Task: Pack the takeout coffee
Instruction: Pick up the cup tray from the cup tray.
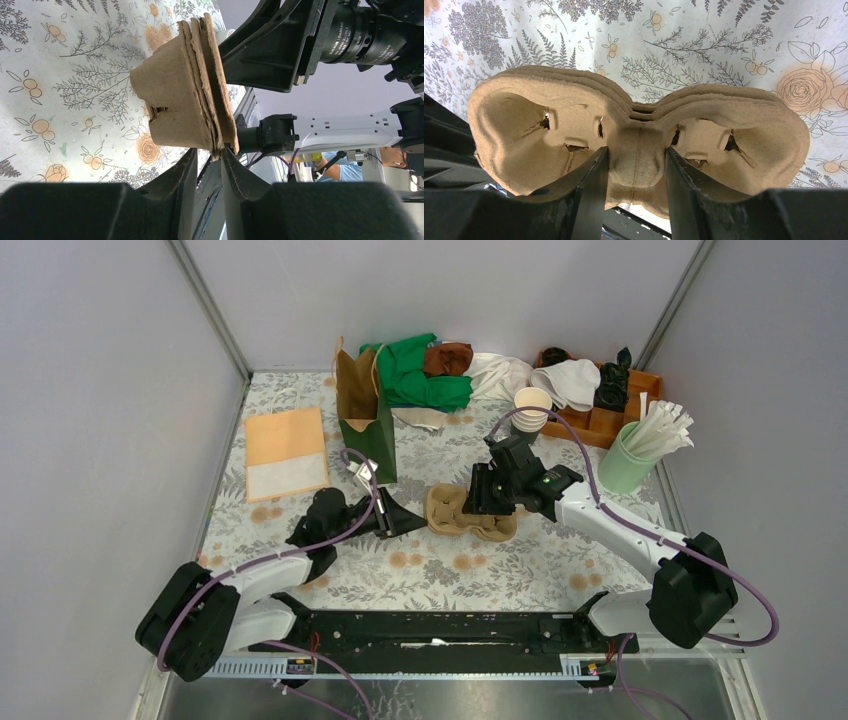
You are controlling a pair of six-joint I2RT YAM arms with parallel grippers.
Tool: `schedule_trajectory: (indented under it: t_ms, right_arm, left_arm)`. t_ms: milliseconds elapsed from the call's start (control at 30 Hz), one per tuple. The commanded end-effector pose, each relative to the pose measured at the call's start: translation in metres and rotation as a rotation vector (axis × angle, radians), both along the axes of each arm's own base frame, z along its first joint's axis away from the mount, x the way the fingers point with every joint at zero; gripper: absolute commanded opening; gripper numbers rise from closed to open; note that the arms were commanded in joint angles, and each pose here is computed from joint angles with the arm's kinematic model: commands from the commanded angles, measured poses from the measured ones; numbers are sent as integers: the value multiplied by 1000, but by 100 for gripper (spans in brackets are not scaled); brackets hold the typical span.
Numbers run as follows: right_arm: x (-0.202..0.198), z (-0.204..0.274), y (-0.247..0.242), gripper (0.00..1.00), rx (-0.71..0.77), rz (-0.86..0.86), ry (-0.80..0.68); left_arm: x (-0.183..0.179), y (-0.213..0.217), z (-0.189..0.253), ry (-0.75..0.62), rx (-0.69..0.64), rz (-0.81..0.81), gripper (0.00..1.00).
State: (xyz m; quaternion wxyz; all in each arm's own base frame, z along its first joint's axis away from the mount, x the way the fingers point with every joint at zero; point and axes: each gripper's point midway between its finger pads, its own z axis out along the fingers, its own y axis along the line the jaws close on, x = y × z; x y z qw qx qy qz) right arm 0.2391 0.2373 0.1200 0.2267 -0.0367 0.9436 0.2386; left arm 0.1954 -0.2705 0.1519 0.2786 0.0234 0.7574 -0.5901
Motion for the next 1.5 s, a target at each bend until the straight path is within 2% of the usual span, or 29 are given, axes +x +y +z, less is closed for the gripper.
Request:
schedule_trajectory:
  t_ms: [0,433,633,667,867,1167,1467]
  right_arm:
    - [2,13,10,41,55,25,-16]
    - [1,12,13,41,68,36,-9]
    - [0,13,14,40,74,41,-7]
    - [0,13,13,40,71,40,-6]
    - [2,8,3,42,19,2,-12]
    - [3,16,3,44,34,-6,-21]
    - [3,20,4,44,55,-9,-12]
  left_arm:
    - [5,-9,28,-88,-64,-30,28]
    - [10,-14,25,-80,-53,-42,29]
    - [15,-19,15,-61,-8,-43,30]
    - [17,-18,10,-50,12,-37,28]
    - [32,-6,-44,67,194,64,0]
    - [36,3,-97,176,326,104,0]
    - [41,19,-112,193,473,172,0]
